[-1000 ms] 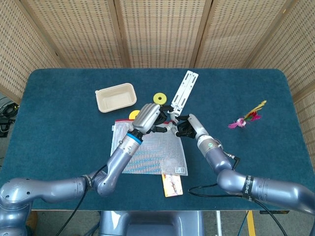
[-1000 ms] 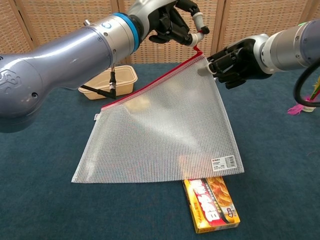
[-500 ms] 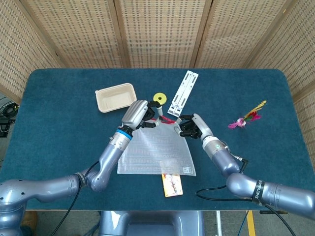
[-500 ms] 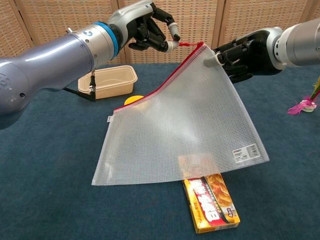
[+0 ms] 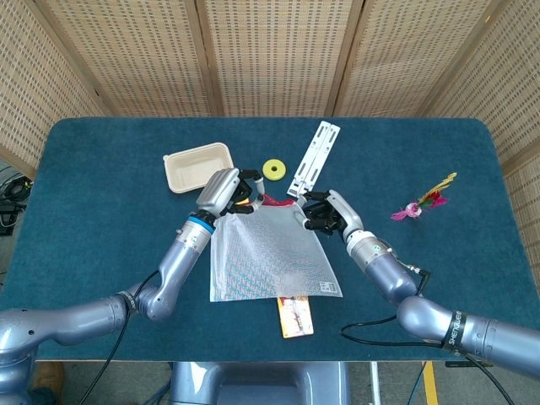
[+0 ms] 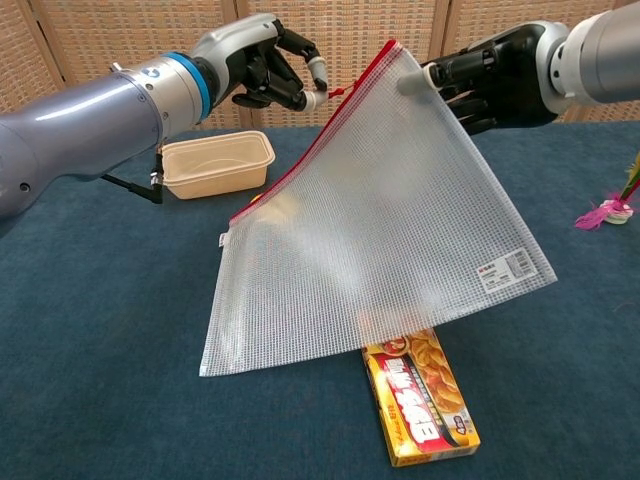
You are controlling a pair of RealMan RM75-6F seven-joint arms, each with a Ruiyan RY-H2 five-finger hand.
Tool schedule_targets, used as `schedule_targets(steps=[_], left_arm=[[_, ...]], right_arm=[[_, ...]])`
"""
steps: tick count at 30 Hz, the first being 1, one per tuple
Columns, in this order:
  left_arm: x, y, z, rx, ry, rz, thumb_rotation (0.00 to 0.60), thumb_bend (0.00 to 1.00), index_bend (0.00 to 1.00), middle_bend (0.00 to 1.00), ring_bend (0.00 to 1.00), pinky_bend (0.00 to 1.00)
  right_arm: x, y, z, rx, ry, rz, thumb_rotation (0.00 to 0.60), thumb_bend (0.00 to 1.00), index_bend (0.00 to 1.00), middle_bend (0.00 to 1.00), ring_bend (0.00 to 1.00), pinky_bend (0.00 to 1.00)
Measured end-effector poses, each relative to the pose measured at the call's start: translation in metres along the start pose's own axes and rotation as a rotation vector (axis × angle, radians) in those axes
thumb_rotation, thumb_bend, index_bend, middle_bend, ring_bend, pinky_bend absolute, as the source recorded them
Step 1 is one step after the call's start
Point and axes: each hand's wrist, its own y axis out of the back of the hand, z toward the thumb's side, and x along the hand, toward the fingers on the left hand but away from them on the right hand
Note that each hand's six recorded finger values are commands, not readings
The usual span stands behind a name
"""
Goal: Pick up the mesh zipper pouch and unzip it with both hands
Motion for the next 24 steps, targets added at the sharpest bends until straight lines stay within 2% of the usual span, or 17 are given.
schedule_targets(steps=[13, 24], left_arm=[[-0.012, 0.031, -0.033, 0.078, 0.034, -0.009, 0.6, 0.96, 0.92, 1.0, 0.97, 1.0], [-0.037, 0.081, -0.073, 0.145, 0.11, -0.001, 0.6, 0.96, 0.92, 1.0, 0.97, 1.0]], right_arm=[[0.011, 0.03, 0.018, -0.096, 0.038, -0.045, 0.6, 0.79, 0.74, 0.93, 0.98, 1.0], [0.026, 0.071, 0.025, -0.177, 0.067, -0.128, 0.6, 0.79, 0.74, 0.93, 0.98, 1.0]])
